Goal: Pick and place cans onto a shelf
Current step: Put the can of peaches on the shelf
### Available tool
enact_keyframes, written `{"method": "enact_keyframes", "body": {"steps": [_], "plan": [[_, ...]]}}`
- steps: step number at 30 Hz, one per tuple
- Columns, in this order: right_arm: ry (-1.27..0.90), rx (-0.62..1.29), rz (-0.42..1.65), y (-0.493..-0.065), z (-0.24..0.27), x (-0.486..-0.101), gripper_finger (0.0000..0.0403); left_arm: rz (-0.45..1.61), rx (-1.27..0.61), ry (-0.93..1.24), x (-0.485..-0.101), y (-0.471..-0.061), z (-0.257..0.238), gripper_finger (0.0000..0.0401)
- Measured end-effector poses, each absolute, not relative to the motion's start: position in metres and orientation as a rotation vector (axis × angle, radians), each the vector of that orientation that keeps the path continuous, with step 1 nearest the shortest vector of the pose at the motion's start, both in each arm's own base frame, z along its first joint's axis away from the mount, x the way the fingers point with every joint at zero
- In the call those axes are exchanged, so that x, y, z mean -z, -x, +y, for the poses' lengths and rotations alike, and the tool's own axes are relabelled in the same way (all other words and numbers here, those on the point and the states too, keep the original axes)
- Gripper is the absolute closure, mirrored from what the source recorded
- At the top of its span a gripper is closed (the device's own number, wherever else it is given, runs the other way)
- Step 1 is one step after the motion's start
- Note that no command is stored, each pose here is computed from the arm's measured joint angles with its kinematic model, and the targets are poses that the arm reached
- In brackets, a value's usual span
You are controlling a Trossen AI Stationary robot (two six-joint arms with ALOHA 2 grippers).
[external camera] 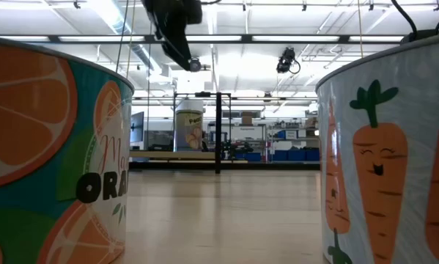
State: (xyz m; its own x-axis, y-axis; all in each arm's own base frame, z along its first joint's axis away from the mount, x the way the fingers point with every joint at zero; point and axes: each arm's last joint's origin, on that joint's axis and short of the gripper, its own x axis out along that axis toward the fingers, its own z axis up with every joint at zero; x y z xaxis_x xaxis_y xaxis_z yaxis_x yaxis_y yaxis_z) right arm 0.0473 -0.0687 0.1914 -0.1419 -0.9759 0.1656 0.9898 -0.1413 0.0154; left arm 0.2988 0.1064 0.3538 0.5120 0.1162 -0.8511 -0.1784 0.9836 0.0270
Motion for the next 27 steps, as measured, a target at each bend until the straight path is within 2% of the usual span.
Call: {"method": "enact_keyframes", "body": {"steps": [4,9,16,23,27], "plan": [[0.131,1.710,-0.137,-0.047,-0.069,-0.191,0.0386,1.109,-0.178,0.224,-0.357,-0.290,0.068,0.0106],[0.131,1.709,-0.137,-0.047,-0.069,-0.191,0.0386,1.352,-0.149,0.462,-0.350,-0.277,0.007,0.0128],[0.131,1.709,-0.137,-0.047,-0.069,-0.192,0.0386,1.587,-0.121,0.691,-0.336,-0.257,-0.086,0.0123],[0.131,1.709,-0.137,-0.047,-0.069,-0.192,0.0386,1.780,-0.107,0.611,-0.312,-0.221,-0.151,0.0092],[0.131,1.709,-0.137,-0.047,-0.069,-0.192,0.0386,1.848,-0.003,0.524,-0.296,-0.200,-0.182,0.0086]]}}
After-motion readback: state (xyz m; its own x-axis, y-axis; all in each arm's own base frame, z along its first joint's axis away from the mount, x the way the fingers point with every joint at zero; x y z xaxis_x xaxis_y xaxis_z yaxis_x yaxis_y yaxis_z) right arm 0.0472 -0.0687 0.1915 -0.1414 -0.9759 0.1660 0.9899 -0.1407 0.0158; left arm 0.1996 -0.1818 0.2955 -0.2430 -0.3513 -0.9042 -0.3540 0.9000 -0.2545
